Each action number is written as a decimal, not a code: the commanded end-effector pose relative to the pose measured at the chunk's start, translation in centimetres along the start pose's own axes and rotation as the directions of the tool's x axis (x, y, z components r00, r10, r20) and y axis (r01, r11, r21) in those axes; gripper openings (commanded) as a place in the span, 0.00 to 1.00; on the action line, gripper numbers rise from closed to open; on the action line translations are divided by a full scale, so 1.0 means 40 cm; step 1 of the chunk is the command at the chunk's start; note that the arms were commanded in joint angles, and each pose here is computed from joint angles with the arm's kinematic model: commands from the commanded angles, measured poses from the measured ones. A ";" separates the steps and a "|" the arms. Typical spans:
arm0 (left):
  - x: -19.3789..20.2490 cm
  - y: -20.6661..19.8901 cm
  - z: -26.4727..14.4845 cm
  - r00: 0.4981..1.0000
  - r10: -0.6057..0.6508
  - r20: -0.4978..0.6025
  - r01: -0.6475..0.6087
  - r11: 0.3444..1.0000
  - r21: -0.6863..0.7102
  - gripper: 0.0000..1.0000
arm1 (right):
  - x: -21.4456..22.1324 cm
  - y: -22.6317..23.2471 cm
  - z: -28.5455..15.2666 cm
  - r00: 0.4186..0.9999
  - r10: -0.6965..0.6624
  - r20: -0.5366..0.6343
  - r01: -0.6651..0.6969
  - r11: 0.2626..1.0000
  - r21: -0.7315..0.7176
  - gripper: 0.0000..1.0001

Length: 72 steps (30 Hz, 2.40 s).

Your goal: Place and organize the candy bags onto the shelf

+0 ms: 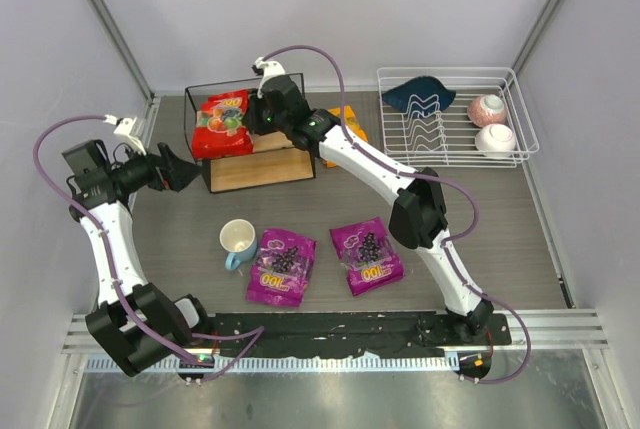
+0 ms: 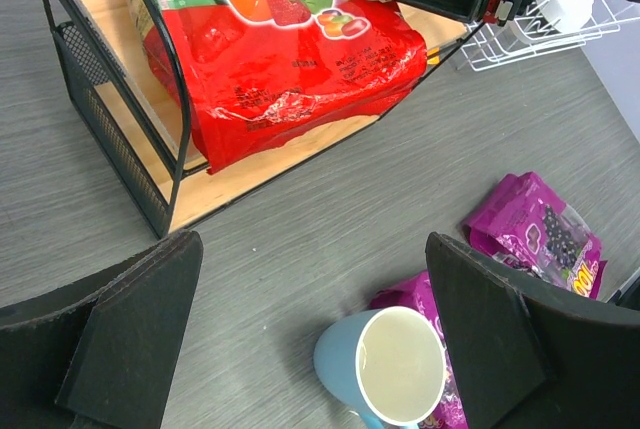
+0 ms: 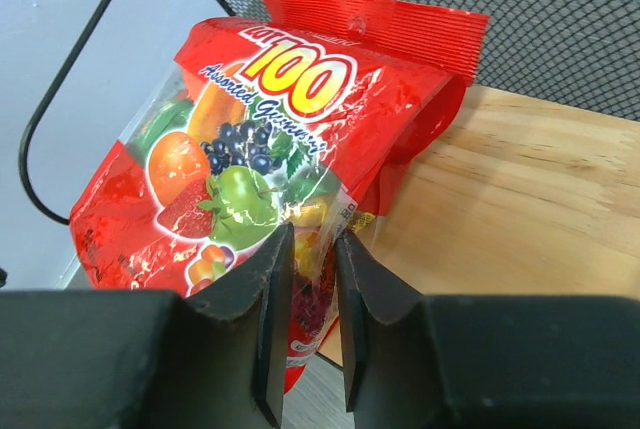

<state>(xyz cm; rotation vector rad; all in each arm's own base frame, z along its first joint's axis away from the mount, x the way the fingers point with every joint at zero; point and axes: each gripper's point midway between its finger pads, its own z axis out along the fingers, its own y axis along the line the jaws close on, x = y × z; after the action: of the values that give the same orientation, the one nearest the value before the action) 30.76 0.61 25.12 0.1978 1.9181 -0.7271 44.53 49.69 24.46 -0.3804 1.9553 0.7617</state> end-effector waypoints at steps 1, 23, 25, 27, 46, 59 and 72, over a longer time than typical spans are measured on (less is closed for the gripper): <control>-0.025 -0.018 -0.013 0.998 0.053 0.020 -0.053 0.999 0.012 1.00 | -0.081 0.087 -0.013 0.996 0.006 0.089 0.007 0.990 -0.140 0.29; -0.014 -0.018 -0.013 0.998 0.055 0.007 -0.055 0.998 0.017 1.00 | -0.082 0.026 0.021 0.994 -0.016 0.111 0.026 0.995 -0.092 0.58; -0.014 -0.020 -0.012 0.998 0.057 0.007 -0.057 0.998 0.020 1.00 | -0.087 0.023 0.025 0.993 -0.011 0.117 0.022 0.996 -0.092 0.56; -0.015 -0.019 -0.014 0.998 0.058 0.008 -0.058 0.998 0.019 1.00 | -0.087 0.015 0.034 0.992 -0.005 0.124 0.016 0.996 -0.091 0.53; -0.001 -0.013 -0.010 0.999 0.050 -0.010 -0.050 0.998 0.030 1.00 | -0.093 0.054 0.057 0.987 -0.043 0.153 0.089 0.947 -0.307 0.47; 0.007 -0.016 -0.008 0.999 0.043 -0.019 -0.042 0.998 0.046 1.00 | -0.060 0.085 0.053 0.992 -0.056 0.111 0.097 0.904 -0.416 0.40; 0.005 -0.029 -0.012 0.999 0.048 -0.017 -0.047 0.997 0.058 1.00 | -0.122 0.105 -0.013 0.983 -0.095 0.159 0.154 0.894 -0.420 0.01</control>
<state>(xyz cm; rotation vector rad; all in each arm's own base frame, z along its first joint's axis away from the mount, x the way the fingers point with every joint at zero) 29.87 0.11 23.85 0.2387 1.9508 -0.7550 46.04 52.63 24.07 -0.6493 1.7478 1.0888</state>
